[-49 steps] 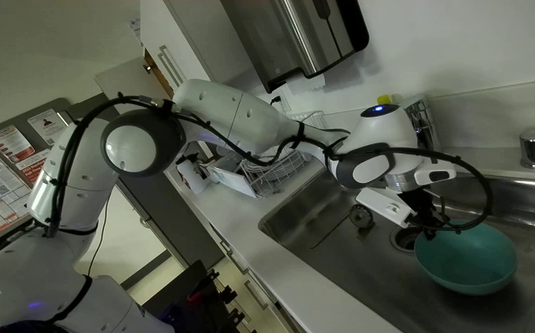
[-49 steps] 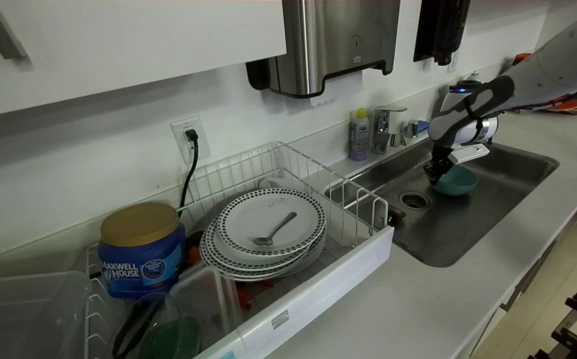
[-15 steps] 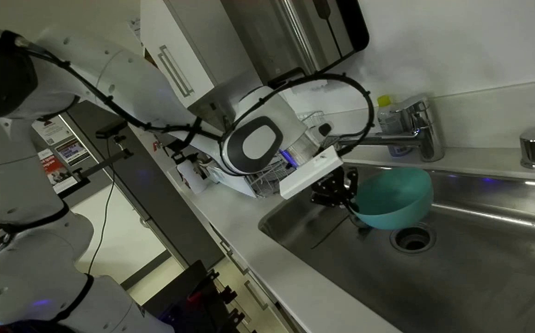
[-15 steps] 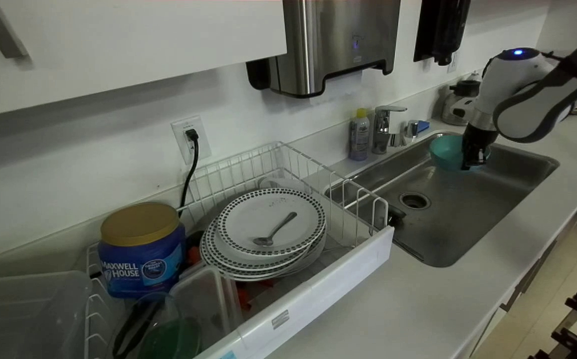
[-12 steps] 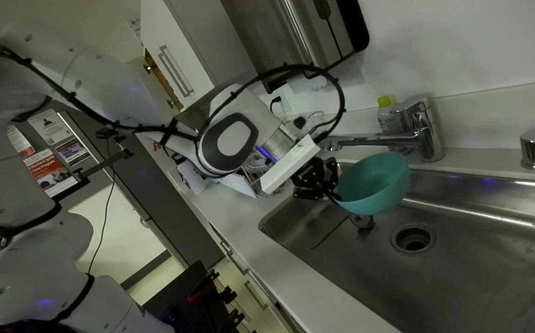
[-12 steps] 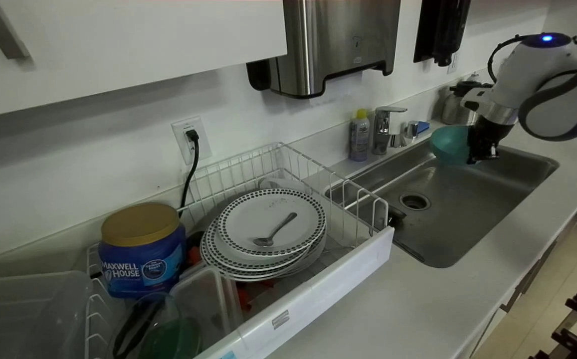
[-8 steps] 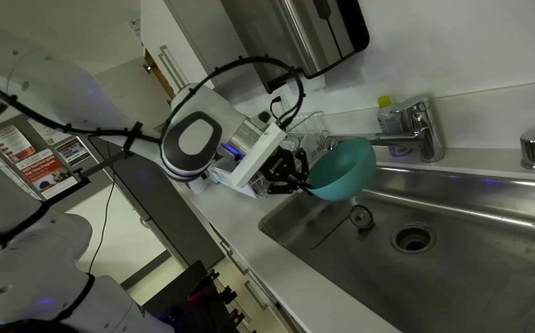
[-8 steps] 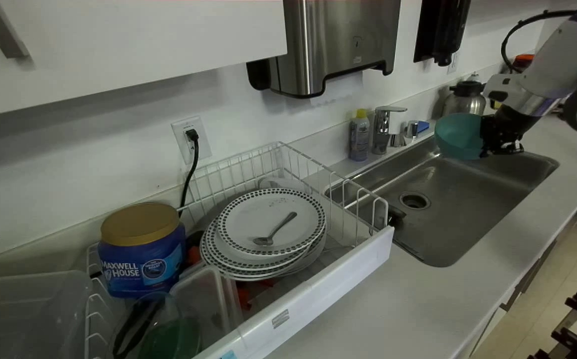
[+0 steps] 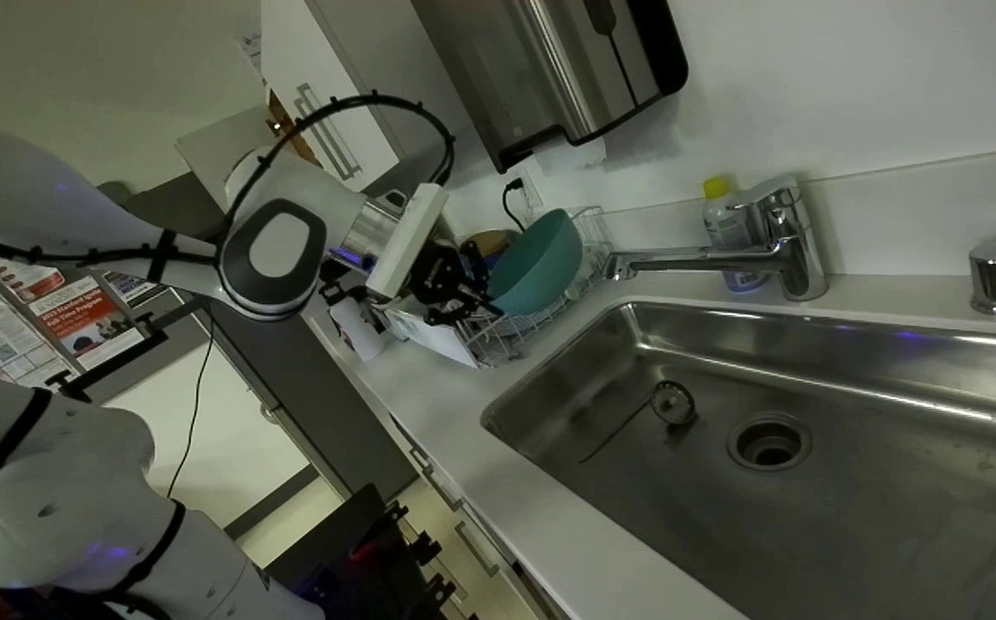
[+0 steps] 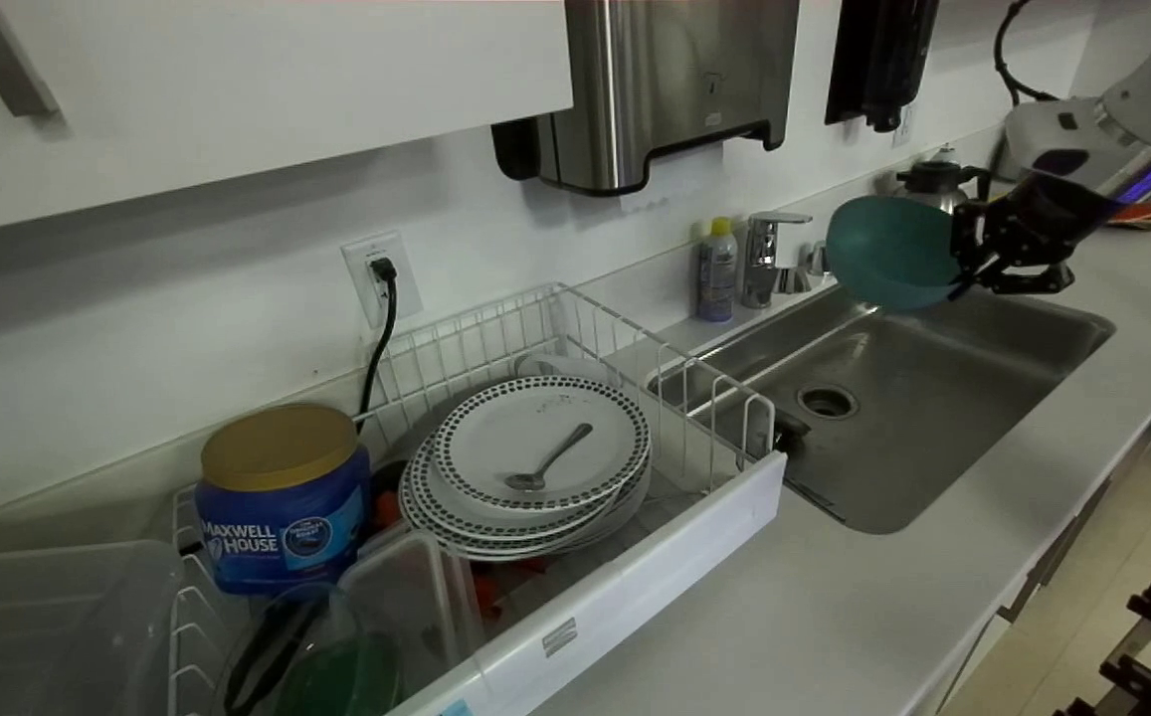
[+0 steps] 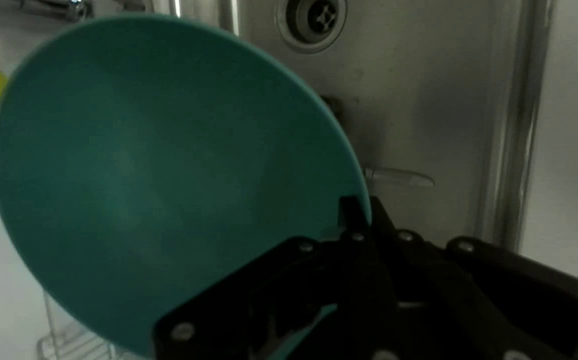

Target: Put the teal bowl on top of the white plate

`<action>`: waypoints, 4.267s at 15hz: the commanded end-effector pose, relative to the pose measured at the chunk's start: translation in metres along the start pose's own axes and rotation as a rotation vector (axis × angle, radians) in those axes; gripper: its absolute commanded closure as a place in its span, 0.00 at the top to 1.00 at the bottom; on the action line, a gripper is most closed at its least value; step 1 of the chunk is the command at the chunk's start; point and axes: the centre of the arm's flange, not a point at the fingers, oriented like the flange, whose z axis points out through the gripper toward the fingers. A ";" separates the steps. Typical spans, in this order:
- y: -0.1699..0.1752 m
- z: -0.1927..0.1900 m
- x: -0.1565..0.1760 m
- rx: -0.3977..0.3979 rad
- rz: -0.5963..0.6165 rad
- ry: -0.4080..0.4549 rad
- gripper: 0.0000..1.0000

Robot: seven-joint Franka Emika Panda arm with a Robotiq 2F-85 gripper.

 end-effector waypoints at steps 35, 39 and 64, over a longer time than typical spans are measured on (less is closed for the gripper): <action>0.101 -0.008 0.277 -0.151 -0.835 0.574 0.01; 0.112 0.016 0.297 -0.127 -0.875 0.536 0.01; 0.152 0.127 0.337 -0.005 -0.894 0.468 0.36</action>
